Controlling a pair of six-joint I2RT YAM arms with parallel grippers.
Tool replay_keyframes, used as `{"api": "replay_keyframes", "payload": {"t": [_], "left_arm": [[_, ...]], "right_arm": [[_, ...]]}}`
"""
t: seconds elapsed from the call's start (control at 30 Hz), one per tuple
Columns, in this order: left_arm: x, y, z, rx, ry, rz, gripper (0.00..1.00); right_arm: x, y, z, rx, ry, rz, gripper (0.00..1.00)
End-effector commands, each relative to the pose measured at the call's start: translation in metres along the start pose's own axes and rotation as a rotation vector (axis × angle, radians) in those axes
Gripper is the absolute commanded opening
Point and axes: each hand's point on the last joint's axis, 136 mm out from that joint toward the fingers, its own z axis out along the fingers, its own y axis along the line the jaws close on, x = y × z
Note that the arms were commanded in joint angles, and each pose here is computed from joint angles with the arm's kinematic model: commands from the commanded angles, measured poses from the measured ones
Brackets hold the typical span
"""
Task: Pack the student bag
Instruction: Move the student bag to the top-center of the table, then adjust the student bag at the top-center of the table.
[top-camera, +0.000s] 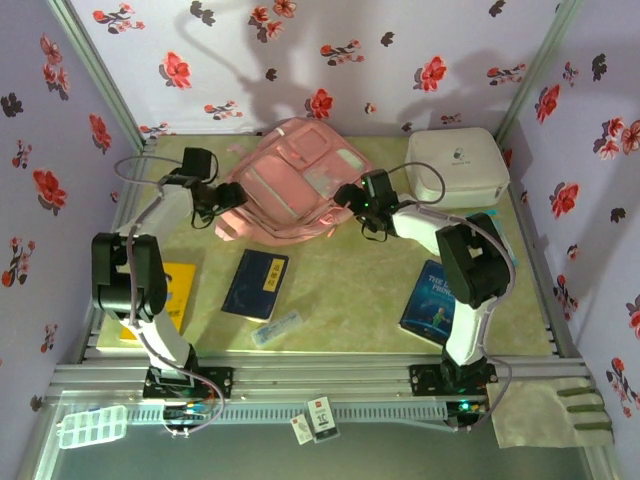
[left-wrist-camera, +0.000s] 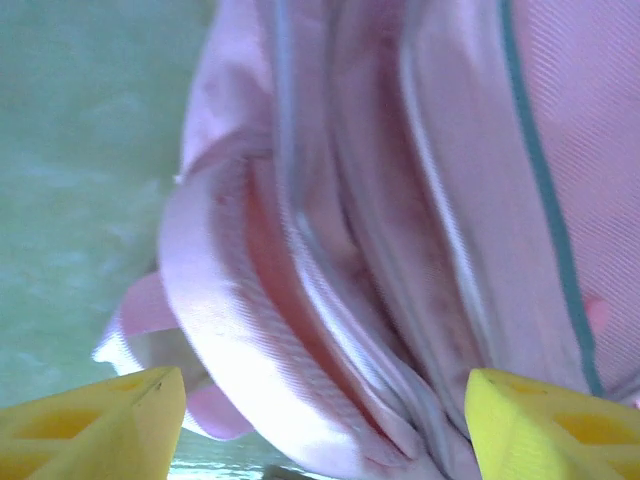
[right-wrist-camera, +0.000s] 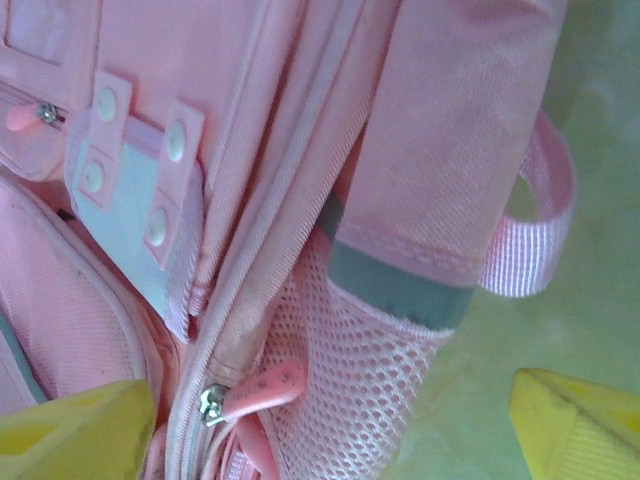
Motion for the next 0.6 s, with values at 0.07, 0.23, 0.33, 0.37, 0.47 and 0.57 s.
{"api": "replay_keyframes", "payload": {"t": [0.07, 0.23, 0.33, 0.37, 0.47, 0.57], "left_arm": [[0.011, 0.015, 0.024, -0.062, 0.078, -0.123, 0.68], [0.012, 0.023, 0.039, -0.092, 0.083, -0.19, 0.51], [0.012, 0.021, 0.044, -0.072, 0.072, -0.213, 0.47], [0.013, 0.02, 0.045, -0.065, 0.072, -0.217, 0.45], [0.01, 0.018, 0.04, -0.054, 0.058, -0.218, 0.33], [0.004, 0.011, 0.026, -0.031, 0.028, -0.209, 0.26]], "right_arm": [[0.009, 0.006, 0.002, -0.023, 0.024, 0.026, 0.92], [0.012, 0.011, 0.008, -0.046, 0.042, 0.029, 0.92], [0.016, 0.014, 0.015, -0.063, 0.058, 0.033, 0.91], [0.016, 0.015, 0.017, -0.066, 0.062, 0.035, 0.9], [0.017, 0.017, 0.022, -0.072, 0.072, 0.035, 0.88], [0.016, 0.019, 0.027, -0.079, 0.073, 0.023, 0.84]]}}
